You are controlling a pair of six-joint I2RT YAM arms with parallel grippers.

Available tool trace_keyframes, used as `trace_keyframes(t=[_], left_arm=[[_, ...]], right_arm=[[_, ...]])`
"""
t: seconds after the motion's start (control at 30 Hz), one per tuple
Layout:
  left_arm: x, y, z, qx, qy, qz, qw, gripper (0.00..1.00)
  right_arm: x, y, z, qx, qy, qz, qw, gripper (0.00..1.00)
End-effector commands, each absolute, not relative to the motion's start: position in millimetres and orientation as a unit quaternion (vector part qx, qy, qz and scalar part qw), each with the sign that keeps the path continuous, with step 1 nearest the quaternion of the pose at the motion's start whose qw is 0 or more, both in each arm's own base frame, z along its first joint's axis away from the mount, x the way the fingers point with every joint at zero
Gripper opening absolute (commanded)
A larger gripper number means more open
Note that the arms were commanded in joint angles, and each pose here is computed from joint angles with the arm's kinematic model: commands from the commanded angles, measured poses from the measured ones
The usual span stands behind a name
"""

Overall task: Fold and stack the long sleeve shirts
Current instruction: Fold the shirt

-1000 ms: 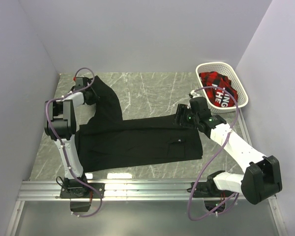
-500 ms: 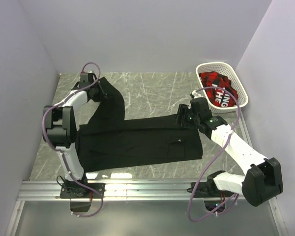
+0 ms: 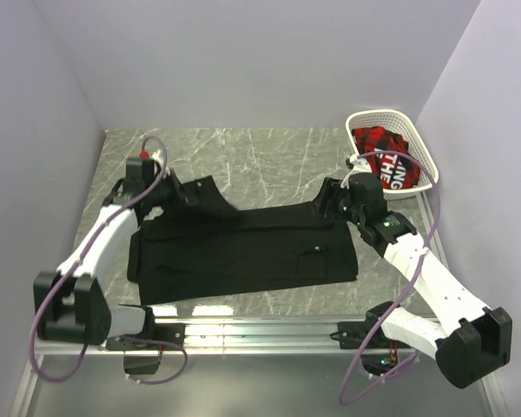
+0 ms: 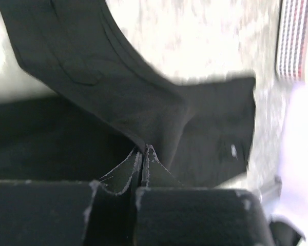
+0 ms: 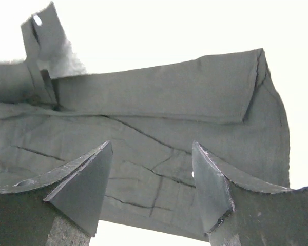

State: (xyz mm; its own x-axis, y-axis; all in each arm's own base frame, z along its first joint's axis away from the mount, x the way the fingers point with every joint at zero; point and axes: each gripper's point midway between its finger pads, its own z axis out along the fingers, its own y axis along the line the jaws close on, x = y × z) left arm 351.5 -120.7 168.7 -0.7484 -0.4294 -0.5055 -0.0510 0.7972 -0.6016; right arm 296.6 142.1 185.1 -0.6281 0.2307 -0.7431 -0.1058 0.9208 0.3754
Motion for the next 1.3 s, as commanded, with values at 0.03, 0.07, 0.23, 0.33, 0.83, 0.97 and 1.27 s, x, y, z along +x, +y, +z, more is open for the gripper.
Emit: trace_keyframes(t=[0.03,0.07,0.23,0.33,0.83,0.97,1.27], left_arm=[[283.0,-140.9,162.3,-0.111,0.892,-0.35,0.264,0.01],[267.7,-144.6,154.1,-0.111,0.893,-0.363,0.241,0.01],[213.0,-162.3,146.0,-0.12,0.877,-0.434,0.169,0.01],[186.4,-169.2,135.9,-0.144,0.864,-0.466,0.126,0.03],[165.8,-153.3,145.0,-0.114,0.891,-0.414,0.15,0.92],[207.8,-130.5,177.4,-0.141,0.891,-0.347,0.257,0.86],[279.9,-81.2,140.3,-0.284,0.872,-0.225,0.328,0.77]], right_arm=[[302.8,145.9,199.7,0.021,0.863,0.205,0.462,0.7],[303.1,148.0,201.1,0.018,0.862,0.208,0.461,0.7],[304.0,152.9,202.0,0.007,0.861,0.217,0.46,0.7],[303.5,155.6,201.2,0.0,0.862,0.222,0.456,0.7],[323.7,160.1,143.9,0.006,0.922,0.149,0.357,0.7],[334.7,152.0,126.5,0.048,0.934,0.14,0.326,0.69],[361.4,123.3,85.0,0.166,0.935,0.111,0.292,0.64]])
